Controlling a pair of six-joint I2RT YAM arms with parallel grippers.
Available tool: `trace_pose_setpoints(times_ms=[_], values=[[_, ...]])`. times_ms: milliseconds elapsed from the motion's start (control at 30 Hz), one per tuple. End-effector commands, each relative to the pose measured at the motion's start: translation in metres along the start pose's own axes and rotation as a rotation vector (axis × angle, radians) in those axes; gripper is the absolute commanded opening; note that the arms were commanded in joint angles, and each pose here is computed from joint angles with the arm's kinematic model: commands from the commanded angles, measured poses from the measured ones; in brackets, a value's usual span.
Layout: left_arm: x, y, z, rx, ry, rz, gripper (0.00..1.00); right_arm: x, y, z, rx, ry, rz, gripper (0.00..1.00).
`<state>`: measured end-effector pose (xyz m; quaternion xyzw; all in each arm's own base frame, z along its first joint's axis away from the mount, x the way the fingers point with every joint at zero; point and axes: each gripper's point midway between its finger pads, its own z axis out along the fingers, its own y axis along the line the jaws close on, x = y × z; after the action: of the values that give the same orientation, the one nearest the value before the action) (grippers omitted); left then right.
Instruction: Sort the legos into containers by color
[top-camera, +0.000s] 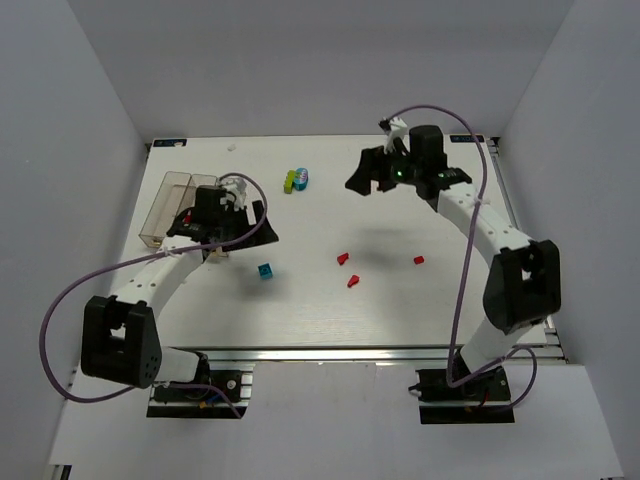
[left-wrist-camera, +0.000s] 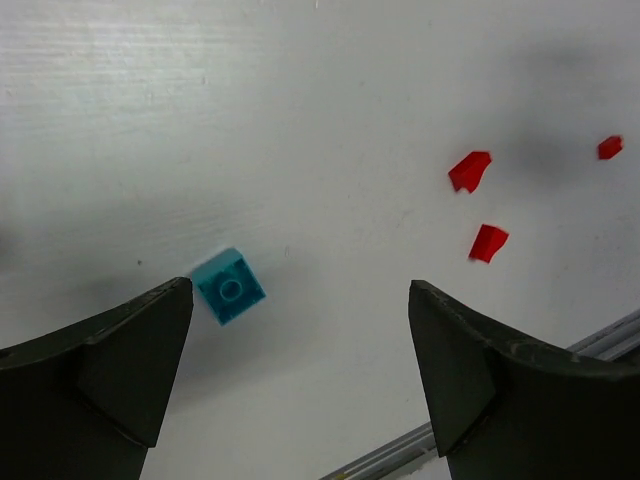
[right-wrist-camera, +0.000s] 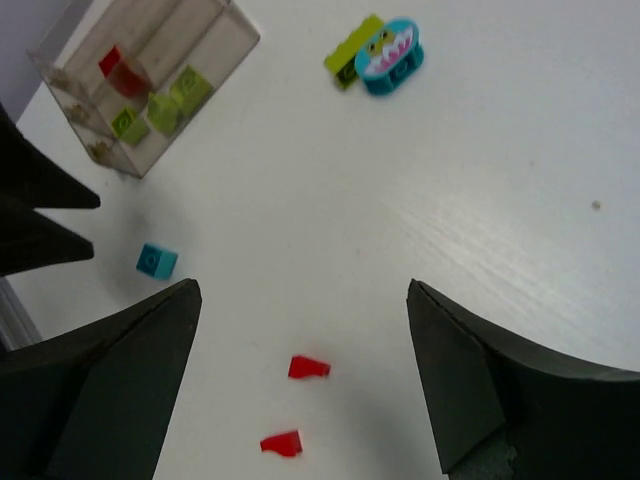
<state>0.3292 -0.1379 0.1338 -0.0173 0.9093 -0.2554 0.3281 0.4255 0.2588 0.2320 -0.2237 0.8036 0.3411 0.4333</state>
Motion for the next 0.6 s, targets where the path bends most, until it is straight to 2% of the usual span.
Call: trace_pose_setpoints(times_ms=[0,67,100,133,200,300,333,400,567], values=[[0.017,-0.002,0.002,-0.104,0.068,0.02,0.98,0.006,0.017,-0.024,-0.064,-0.029,-0.012,0.89],[0.035,0.006,0.017,-0.18,0.147,0.028,0.98,0.007,0.004,-0.044,-0.032,-0.051,-0.011,0.73],[0.044,-0.002,0.023,-0.184,0.164,0.049,0.98,0.01,0.002,-0.049,-0.029,-0.057,-0.006,0.65],[0.046,0.003,0.027,-0.235,0.153,0.062,0.98,0.016,-0.003,-0.06,-0.012,-0.085,-0.008,0.49],[0.05,0.002,0.031,-0.289,0.14,0.085,0.96,0.018,-0.012,-0.071,0.007,-0.123,-0.006,0.4],[0.046,0.013,0.035,-0.385,0.116,0.091,0.86,0.018,-0.022,-0.086,-0.004,-0.137,0.021,0.39],[0.047,0.018,0.034,-0.435,0.111,0.105,0.77,0.016,-0.024,-0.091,-0.009,-0.144,0.03,0.39],[0.044,0.019,0.038,-0.478,0.099,0.101,0.72,0.015,-0.024,-0.095,-0.03,-0.151,0.036,0.39],[0.044,0.025,0.039,-0.58,0.068,0.127,0.72,0.016,-0.024,-0.102,-0.068,-0.149,0.058,0.36]])
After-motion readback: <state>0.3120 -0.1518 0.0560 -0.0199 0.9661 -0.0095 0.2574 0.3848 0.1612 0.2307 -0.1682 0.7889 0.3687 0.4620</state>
